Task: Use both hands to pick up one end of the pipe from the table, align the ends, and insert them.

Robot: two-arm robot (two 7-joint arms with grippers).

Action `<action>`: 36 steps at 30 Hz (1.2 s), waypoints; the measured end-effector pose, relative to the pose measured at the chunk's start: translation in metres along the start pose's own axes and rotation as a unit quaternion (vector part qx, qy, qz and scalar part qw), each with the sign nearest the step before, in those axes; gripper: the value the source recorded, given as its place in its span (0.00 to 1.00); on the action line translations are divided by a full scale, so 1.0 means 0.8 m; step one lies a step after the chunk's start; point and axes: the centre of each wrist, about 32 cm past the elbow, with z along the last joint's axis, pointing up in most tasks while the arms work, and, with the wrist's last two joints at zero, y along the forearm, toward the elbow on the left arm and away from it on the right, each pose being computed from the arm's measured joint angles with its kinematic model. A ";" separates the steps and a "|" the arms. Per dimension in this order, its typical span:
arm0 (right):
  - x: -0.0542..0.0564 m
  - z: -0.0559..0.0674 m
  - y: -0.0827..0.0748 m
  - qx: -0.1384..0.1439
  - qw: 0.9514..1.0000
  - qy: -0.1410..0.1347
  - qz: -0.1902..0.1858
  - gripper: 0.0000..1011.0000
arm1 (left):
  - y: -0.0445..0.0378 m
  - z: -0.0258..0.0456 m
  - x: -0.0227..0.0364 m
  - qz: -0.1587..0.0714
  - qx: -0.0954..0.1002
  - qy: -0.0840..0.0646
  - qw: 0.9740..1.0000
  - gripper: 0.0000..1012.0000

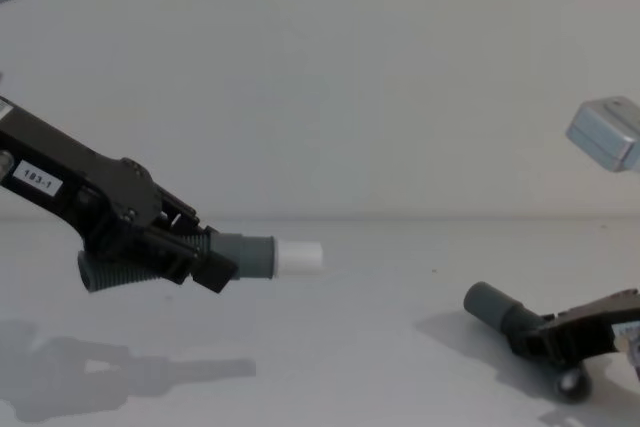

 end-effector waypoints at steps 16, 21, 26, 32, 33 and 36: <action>0.015 -0.002 -0.004 0.069 0.996 -0.056 0.027 0.25 | 0.000 0.0000 0.0000 0.000 0.000 0.000 1.000 0.33; 0.022 -0.002 -0.005 0.095 0.991 -0.083 0.042 0.25 | 0.000 0.0000 0.0000 0.000 0.000 0.000 1.000 0.33; 0.030 -0.002 -0.006 0.124 0.983 -0.117 0.062 0.25 | 0.000 0.0000 0.0000 0.000 0.000 0.000 1.000 0.33; 0.041 -0.003 -0.007 0.156 0.971 -0.158 0.087 0.25 | 0.000 0.0000 0.0000 0.000 0.000 0.000 1.000 0.33; 0.042 -0.003 -0.007 0.159 0.970 -0.163 0.090 0.25 | 0.000 0.0000 0.0000 0.000 0.000 0.000 1.000 0.33; 0.048 -0.002 -0.007 0.173 0.962 -0.183 0.104 0.25 | 0.000 0.0000 0.0000 0.000 0.000 0.000 1.000 0.33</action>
